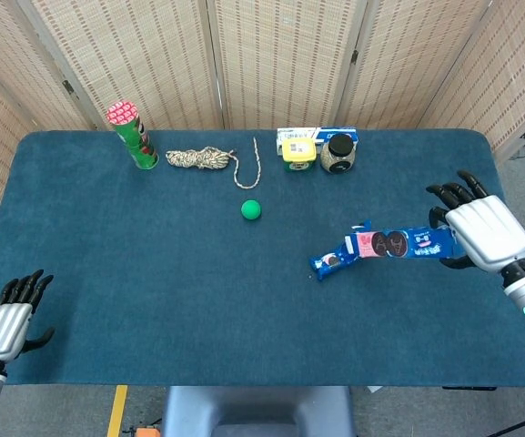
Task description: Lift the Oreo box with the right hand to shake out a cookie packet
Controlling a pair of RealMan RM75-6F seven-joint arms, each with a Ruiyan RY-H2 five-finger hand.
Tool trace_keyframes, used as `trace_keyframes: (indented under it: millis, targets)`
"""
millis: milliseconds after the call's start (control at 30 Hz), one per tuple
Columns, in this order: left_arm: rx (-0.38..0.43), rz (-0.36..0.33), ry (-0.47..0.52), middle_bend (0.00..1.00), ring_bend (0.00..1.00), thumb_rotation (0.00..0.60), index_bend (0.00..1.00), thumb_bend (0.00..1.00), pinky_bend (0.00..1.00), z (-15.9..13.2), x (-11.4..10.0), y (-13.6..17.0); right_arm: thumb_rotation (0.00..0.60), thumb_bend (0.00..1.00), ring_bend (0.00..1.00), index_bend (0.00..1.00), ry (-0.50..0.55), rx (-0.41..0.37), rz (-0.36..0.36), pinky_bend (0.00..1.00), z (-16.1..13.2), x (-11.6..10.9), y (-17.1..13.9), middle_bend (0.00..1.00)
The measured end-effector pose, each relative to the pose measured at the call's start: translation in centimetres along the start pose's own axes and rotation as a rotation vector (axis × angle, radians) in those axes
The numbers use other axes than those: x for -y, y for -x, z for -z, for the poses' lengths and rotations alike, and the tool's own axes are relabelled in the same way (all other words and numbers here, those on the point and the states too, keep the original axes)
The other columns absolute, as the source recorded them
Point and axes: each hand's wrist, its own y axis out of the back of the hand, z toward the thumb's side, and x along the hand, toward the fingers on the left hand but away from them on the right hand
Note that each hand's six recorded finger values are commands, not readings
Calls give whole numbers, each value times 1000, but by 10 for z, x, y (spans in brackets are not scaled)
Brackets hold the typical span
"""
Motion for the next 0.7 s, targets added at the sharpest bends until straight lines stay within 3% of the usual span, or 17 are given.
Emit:
trace_keyframes:
  millis: [233, 433, 700]
  targets:
    - [1, -3, 2, 0, 0, 600, 0, 326, 0, 0, 0, 1, 600, 154, 143, 591, 36, -14, 18, 0, -4, -3, -3, 178]
    - [3, 0, 0, 0, 0, 600, 0, 326, 0, -2, 0, 1, 600, 154, 142, 591, 138, -47, 35, 0, -8, -2, -8, 177]
    - [6, -2, -1, 0, 0, 600, 0, 326, 0, -3, 0, 2, 600, 154, 152, 591, 321, -146, 101, 0, -27, 34, 4, 177]
